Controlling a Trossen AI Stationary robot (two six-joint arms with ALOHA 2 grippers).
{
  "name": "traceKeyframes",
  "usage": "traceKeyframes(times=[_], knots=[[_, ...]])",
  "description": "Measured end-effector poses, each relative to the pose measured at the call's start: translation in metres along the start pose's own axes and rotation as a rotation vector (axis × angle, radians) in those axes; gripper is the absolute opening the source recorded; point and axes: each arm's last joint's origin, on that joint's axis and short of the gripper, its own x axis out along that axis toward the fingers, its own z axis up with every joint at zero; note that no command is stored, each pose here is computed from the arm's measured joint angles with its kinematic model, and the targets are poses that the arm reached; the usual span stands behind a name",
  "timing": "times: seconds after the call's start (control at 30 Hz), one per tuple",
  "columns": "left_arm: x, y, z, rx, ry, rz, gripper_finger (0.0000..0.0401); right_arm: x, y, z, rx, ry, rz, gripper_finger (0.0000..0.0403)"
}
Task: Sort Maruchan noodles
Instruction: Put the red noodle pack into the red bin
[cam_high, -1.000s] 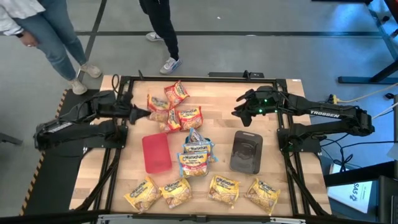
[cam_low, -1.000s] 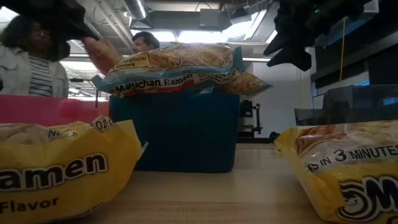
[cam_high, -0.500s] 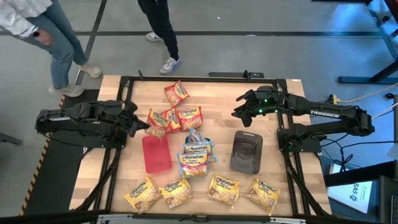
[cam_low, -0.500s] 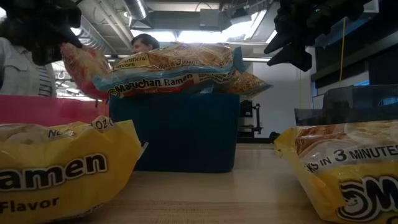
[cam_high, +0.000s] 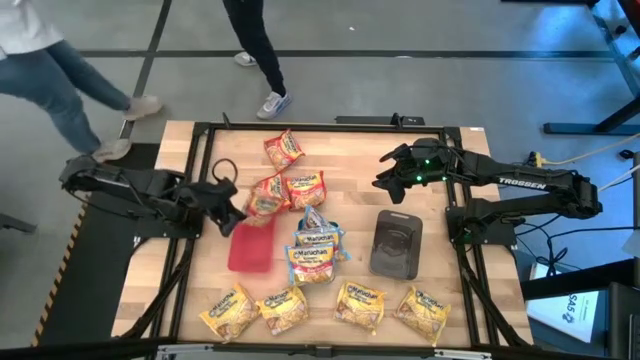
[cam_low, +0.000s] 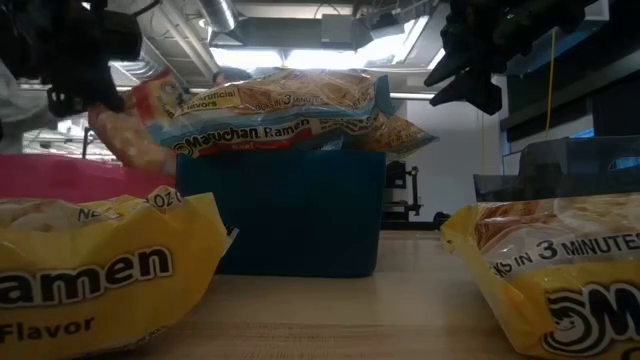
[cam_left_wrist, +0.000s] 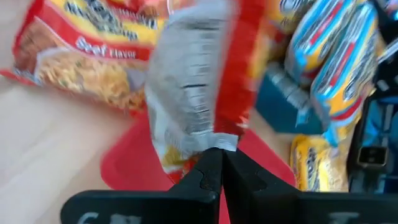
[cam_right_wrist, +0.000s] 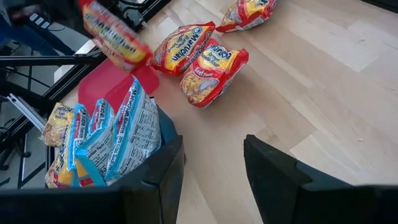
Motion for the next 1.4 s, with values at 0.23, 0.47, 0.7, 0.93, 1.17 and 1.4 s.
traceKeyframes(times=[0.23,0.47,0.7,0.93,1.17,1.4], knots=[[0.01,-0.006,-0.007,-0.041,0.07,0.041,0.0,0.0,0.0,0.0,-0.006,0.0,0.0,0.0165],[0.011,0.002,-0.014,-0.279,0.127,0.147,0.0,0.0,0.0,0.0,-0.006,0.009,0.014,0.0165],[0.01,0.003,-0.015,-0.307,0.137,0.162,0.0,0.0,0.0,0.0,-0.01,0.01,0.016,0.0165],[0.019,0.004,-0.018,-0.281,0.189,0.223,0.0043,0.0,0.001,-0.001,-0.011,0.022,0.038,0.0165],[0.025,0.003,-0.019,-0.28,0.208,0.265,0.0088,0.0,0.001,-0.001,-0.011,0.023,0.039,0.0165],[0.022,0.002,-0.02,-0.323,0.262,0.222,0.0104,0.0,0.002,-0.001,-0.029,0.039,0.069,0.0165]])
